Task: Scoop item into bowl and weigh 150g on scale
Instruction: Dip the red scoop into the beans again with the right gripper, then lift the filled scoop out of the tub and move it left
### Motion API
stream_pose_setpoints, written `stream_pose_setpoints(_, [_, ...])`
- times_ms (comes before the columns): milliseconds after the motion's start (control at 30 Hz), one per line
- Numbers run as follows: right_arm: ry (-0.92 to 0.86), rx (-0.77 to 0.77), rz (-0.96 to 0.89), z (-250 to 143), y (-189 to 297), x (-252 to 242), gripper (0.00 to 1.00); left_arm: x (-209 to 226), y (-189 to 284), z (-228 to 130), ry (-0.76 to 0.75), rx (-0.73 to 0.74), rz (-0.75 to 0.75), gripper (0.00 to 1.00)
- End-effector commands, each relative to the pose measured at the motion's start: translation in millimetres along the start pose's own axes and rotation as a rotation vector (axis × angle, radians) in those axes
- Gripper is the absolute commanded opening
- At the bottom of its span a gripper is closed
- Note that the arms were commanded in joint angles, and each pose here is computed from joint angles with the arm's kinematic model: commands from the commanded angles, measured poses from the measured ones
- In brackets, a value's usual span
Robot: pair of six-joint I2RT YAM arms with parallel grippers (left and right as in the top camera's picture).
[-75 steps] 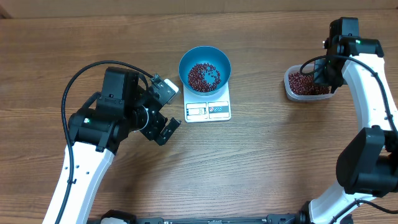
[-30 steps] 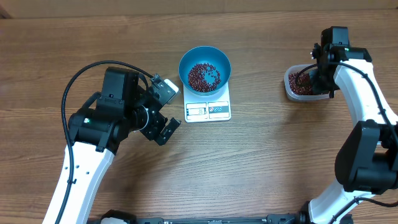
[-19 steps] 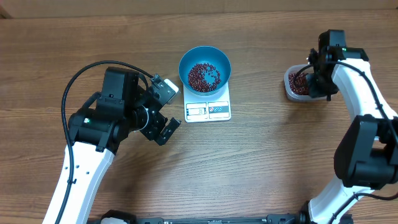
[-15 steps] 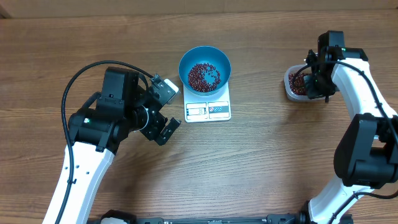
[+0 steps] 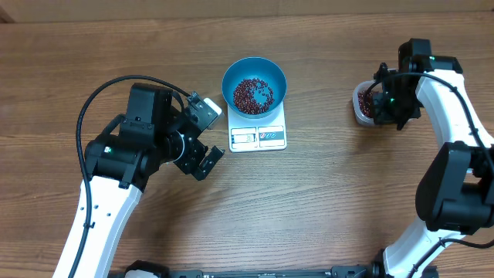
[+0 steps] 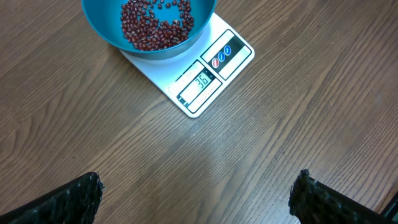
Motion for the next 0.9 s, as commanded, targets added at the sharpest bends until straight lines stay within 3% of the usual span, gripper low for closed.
stream_pose_setpoints(0, [-0.044, -0.026, 0.121, 3, 4, 2, 0.04, 2, 6, 6, -0.003, -0.021, 0.012, 1.00])
stream_pose_setpoints(400, [-0.299, -0.131, 0.452, -5, 18, -37, 0.04, 2, 6, 6, -0.003, -0.021, 0.012, 0.99])
stream_pose_setpoints(867, [-0.403, -0.181, 0.618, -15, 29, -57, 0.04, 2, 6, 6, -0.003, -0.021, 0.012, 1.00])
Point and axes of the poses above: each gripper's point midway between its finger pads, its own y axis back along the fingers, its own x axis along the line the jaws close on, z = x × y, the point moved 8 cm from there along y, back along the fingers
